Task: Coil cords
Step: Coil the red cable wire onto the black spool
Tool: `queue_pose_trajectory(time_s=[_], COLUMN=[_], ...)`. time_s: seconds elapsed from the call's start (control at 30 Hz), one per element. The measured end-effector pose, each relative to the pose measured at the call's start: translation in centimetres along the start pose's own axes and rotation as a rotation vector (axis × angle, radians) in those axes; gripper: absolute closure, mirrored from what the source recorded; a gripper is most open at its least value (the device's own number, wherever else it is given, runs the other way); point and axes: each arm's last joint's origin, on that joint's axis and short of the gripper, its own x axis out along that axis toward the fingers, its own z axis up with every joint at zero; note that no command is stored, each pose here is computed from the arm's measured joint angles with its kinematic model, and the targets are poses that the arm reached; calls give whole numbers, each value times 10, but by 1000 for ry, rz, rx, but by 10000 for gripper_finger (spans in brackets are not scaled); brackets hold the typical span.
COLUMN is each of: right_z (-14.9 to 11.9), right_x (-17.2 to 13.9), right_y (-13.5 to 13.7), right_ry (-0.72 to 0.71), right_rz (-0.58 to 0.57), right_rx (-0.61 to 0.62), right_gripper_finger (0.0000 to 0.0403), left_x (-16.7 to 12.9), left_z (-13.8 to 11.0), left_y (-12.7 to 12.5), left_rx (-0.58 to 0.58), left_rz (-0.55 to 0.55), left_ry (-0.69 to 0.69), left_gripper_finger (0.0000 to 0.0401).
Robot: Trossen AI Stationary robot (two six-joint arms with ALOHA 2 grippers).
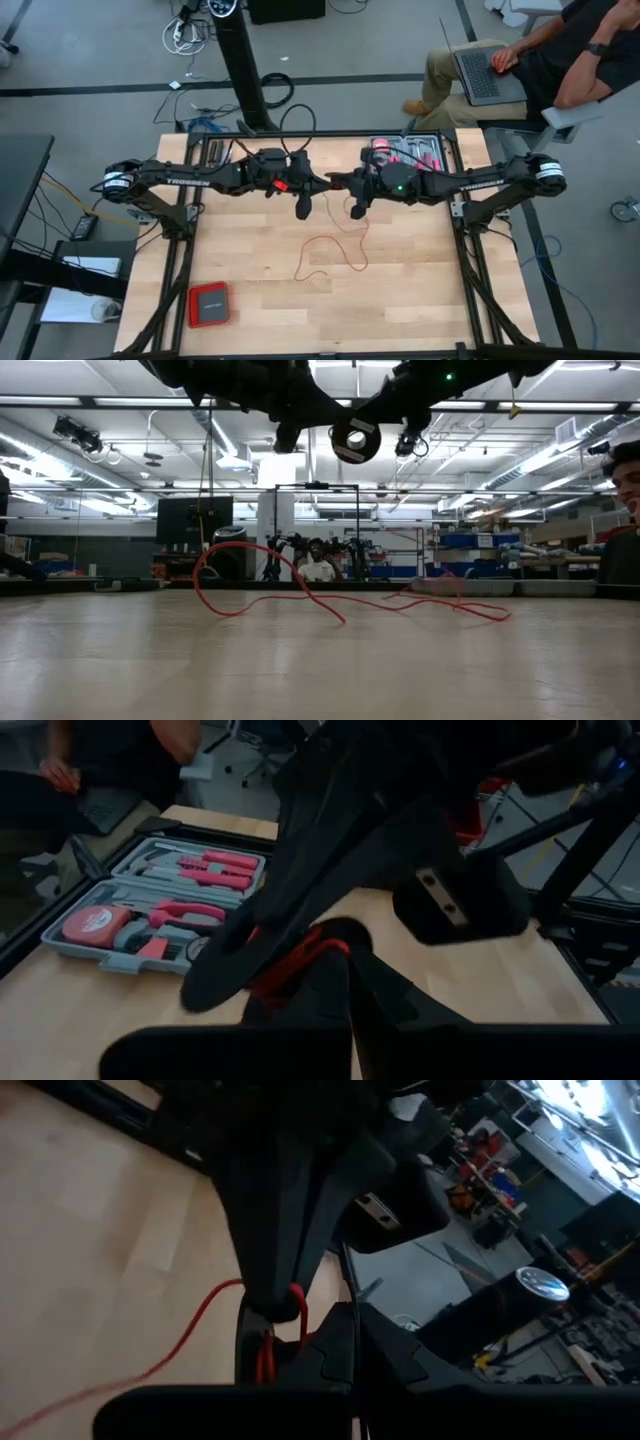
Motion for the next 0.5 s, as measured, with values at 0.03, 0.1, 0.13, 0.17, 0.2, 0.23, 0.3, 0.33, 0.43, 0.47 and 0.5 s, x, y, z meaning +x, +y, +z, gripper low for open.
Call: queue_pose_trajectory(time_s=[0.03, 0.1, 0.13, 0.17, 0.2, 0.23, 0.3, 0.33, 0.43, 0.47, 0.5], right_z=[-1, -3, -3, -4, -3, -3, -3, -2, -1, -1, -1], right_x=[3, 8, 9, 11, 11, 11, 10, 10, 8, 8, 8], right_y=[2, 5, 7, 8, 9, 9, 8, 8, 5, 5, 5], right_ry=[1, 5, 8, 11, 9, 9, 4, 1, 0, -3, -7], right_rz=[-7, -11, -9, -9, -9, -9, -10, -13, -21, -23, -25], right_rx=[-1, -6, -9, -12, -13, -13, -12, -10, -7, -6, -4], right_gripper_finger=[403, 403, 403, 403, 403, 403, 403, 403, 403, 403, 403], left_x=[0, 0, 0, 0, 0, 0, 0, 0, 1, 1, 0], left_z=[0, -1, -1, -2, -2, -2, -1, 0, 1, 1, 1], left_y=[0, 0, 1, 0, 0, 0, 0, 0, -1, -1, -2], left_rx=[0, -3, -4, -5, -6, -6, -4, -2, -5, -10, -15], left_rz=[5, 10, 13, 15, 15, 15, 15, 13, 3, -9, -26], left_ry=[-1, 7, 10, 13, 17, 19, 9, 1, -13, -12, -10], left_gripper_finger=[401, 401, 401, 400, 397, 392, 373, 360, 322, 312, 303])
